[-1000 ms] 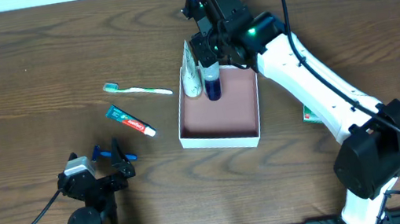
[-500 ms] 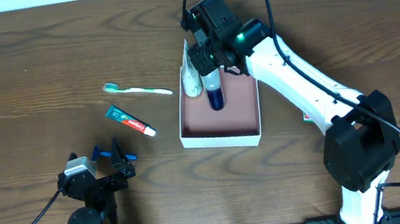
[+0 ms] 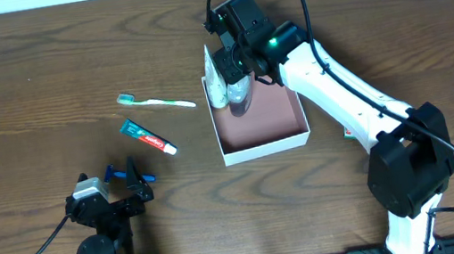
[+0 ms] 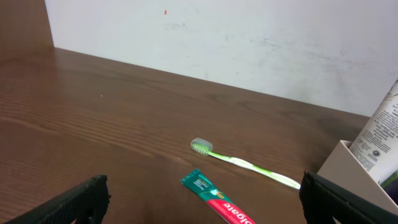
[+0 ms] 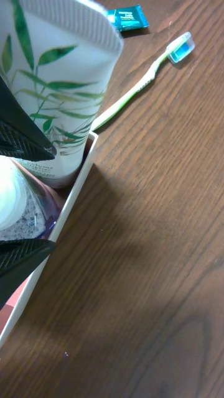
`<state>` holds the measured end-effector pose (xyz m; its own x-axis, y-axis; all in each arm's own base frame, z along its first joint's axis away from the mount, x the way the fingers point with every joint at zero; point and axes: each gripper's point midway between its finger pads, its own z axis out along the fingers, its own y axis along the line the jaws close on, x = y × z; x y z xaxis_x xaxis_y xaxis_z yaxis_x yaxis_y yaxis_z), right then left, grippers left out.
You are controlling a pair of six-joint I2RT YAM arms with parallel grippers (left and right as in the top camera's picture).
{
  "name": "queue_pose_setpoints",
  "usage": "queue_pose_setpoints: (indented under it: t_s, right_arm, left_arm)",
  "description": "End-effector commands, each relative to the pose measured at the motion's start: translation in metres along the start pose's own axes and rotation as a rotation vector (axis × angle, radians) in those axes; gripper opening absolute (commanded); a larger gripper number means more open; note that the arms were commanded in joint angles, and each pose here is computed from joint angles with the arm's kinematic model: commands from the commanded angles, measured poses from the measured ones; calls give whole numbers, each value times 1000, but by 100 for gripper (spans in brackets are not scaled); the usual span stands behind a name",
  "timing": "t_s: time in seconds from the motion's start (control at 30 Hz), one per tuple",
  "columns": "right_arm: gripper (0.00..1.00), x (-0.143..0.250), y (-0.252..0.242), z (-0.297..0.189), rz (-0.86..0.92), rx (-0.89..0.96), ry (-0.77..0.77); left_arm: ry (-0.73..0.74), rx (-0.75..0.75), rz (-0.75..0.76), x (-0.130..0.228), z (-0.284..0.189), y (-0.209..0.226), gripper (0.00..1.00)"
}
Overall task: Pack container
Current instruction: 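Carry the pump bottle into the box and lower it, then lay the bottle down inside the box and open the right gripper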
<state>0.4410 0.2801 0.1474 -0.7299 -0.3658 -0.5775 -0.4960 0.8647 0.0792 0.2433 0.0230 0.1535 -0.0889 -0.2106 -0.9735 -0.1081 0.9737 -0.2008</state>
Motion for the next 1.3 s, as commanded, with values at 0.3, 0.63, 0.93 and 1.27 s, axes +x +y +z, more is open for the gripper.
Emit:
queue_pose_setpoints:
  t_s: [0.3,0.63,0.93,1.27]
  right_arm:
    - [53,-18,-3,-16,-28,19,-63]
    - [58,-26,-42,-59,158,63,-97]
    - [40,18,-64,-60,363,61,71]
    - [25,39,-53,-30,387,57,115]
  left_arm:
    - [41,6,-7,15,1,1,98]
    - [41,6,-7,15,1,1,98]
    - [41,6,-7,15,1,1,98]
    - [41,6,-7,15,1,1,98]
